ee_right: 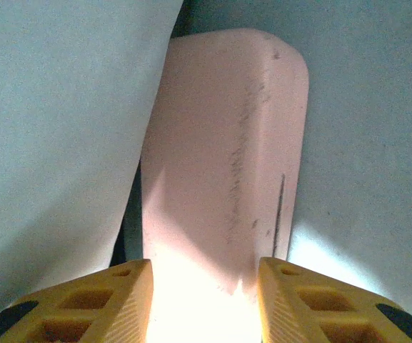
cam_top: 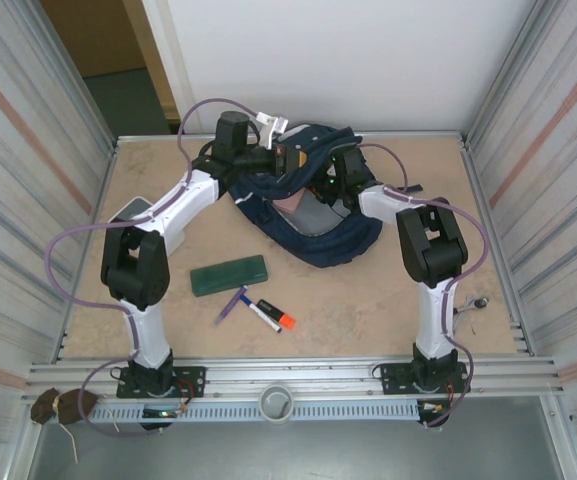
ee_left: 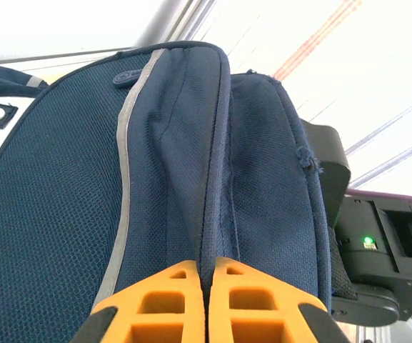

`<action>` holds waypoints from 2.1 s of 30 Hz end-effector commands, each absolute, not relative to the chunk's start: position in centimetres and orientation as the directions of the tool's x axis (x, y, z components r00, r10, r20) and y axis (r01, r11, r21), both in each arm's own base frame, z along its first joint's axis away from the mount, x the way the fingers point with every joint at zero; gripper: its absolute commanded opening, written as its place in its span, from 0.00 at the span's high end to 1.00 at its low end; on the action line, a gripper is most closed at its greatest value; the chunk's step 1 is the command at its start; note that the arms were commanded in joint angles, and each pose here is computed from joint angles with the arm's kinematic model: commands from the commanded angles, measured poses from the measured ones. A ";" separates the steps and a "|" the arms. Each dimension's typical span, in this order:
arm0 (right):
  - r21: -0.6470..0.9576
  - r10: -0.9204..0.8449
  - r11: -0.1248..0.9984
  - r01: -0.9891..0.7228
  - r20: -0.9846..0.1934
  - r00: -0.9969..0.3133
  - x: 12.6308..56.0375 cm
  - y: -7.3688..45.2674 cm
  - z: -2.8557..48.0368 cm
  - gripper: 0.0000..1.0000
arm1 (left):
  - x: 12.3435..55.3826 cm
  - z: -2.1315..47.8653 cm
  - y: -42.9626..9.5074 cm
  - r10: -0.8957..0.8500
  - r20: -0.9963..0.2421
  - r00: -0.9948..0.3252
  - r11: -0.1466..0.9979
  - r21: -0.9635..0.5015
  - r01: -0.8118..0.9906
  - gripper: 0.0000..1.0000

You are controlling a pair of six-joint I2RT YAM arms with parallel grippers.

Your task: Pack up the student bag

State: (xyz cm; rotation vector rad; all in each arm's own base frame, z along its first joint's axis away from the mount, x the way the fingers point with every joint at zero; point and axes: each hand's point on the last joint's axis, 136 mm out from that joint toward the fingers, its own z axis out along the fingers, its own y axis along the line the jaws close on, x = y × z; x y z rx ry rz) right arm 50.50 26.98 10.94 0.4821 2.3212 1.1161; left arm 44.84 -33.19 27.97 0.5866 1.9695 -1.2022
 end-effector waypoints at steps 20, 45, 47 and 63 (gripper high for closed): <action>0.027 -0.549 0.587 -0.809 -0.722 -0.422 28.4 33.0 13.9 0.00 | 46.2 30.7 -32.2 -0.029 -0.834 -0.550 0.425 -0.509 0.749 1.00; -0.117 -0.829 0.369 -0.922 -0.489 -0.270 29.7 41.2 3.4 0.01 | 45.8 30.6 -32.0 -0.025 -0.833 -0.553 0.430 -0.508 0.746 1.00; -0.119 -0.831 0.365 -0.924 -0.488 -0.265 30.0 41.6 3.3 0.01 | 45.7 30.6 -32.1 -0.023 -0.833 -0.553 0.427 -0.508 0.748 1.00; -0.025 -0.718 0.569 -0.822 -0.503 -0.481 33.0 41.8 3.7 0.05 | 45.7 30.8 -32.1 -0.020 -0.837 -0.547 0.420 -0.503 0.755 1.00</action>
